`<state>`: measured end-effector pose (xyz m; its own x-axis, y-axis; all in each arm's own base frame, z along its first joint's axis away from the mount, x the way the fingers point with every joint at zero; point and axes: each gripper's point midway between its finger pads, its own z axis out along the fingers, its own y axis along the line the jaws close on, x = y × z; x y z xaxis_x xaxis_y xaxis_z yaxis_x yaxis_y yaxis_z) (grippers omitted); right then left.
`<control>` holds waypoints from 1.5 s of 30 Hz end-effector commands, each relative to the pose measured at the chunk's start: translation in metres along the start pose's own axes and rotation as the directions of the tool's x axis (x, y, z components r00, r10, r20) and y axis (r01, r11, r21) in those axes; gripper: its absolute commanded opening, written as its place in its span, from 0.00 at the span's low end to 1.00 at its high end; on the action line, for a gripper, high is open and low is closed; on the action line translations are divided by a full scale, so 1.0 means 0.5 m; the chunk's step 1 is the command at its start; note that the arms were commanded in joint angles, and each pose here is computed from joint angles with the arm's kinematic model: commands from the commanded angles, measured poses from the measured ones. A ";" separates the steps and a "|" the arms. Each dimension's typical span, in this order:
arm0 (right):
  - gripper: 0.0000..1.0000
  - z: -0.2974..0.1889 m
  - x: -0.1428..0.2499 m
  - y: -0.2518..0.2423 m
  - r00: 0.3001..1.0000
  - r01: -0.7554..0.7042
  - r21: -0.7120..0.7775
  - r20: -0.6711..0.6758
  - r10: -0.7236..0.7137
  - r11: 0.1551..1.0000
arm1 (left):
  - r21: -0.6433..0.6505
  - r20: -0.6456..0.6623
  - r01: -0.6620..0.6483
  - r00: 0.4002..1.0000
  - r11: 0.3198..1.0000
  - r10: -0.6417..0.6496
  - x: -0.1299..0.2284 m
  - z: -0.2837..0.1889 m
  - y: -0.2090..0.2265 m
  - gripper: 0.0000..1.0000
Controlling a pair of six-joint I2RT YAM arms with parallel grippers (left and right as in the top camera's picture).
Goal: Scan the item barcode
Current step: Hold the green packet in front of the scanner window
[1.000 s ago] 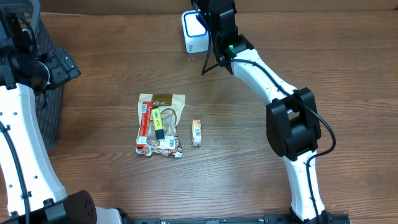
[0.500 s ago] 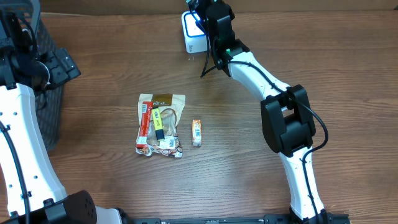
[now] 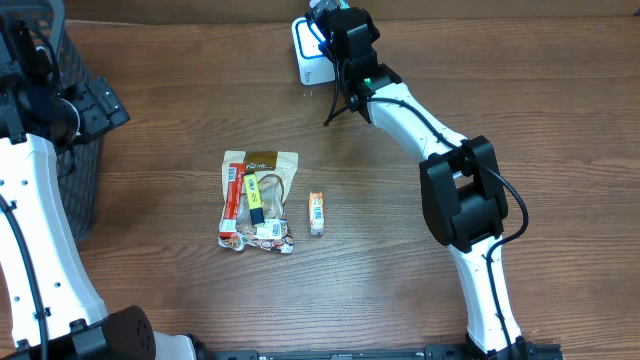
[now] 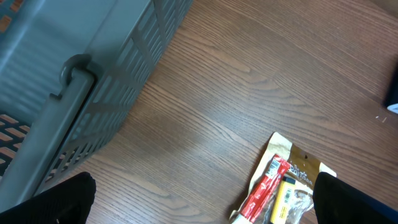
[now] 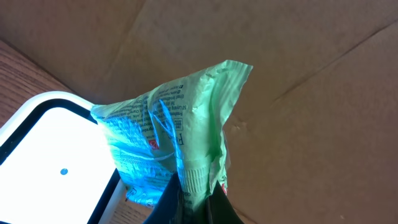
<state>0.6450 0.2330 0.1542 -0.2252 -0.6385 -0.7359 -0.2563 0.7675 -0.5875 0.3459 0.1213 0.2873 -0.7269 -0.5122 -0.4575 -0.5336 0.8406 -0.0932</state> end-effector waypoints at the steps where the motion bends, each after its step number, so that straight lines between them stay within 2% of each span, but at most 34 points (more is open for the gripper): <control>1: 0.03 -0.004 -0.012 0.024 1.000 0.006 -0.023 0.009 -0.006 1.000 | 0.008 0.021 -0.005 1.000 1.000 0.005 -0.007 -0.013 -0.001 1.00; 21: 0.03 -0.039 -0.001 0.134 0.994 0.080 -0.144 -0.058 -0.089 0.986 | 0.008 0.021 -0.005 1.000 1.000 0.005 -0.008 -0.013 -0.002 1.00; 31: 0.03 -0.063 -0.024 0.183 0.993 0.103 -0.184 -0.039 -0.112 0.978 | 0.008 0.021 -0.005 1.000 1.000 0.005 -0.008 -0.013 -0.002 1.00; 39: 0.03 -0.084 0.006 0.234 0.982 0.137 -0.280 -0.085 -0.167 0.950 | 0.008 0.021 -0.005 1.000 1.000 0.005 -0.007 -0.013 -0.001 1.00; 45: 0.03 -0.085 0.009 0.235 0.981 0.139 -0.285 -0.091 -0.171 0.948 | 0.009 0.021 -0.006 1.000 1.000 0.006 -0.008 -0.013 -0.002 1.00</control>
<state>0.5782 0.3067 0.0977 -0.2781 -0.7720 -0.5716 -0.5037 0.6239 -0.5975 0.3459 0.1212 0.2873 -0.7269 -0.5122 -0.4574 -0.5335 0.8406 -0.0935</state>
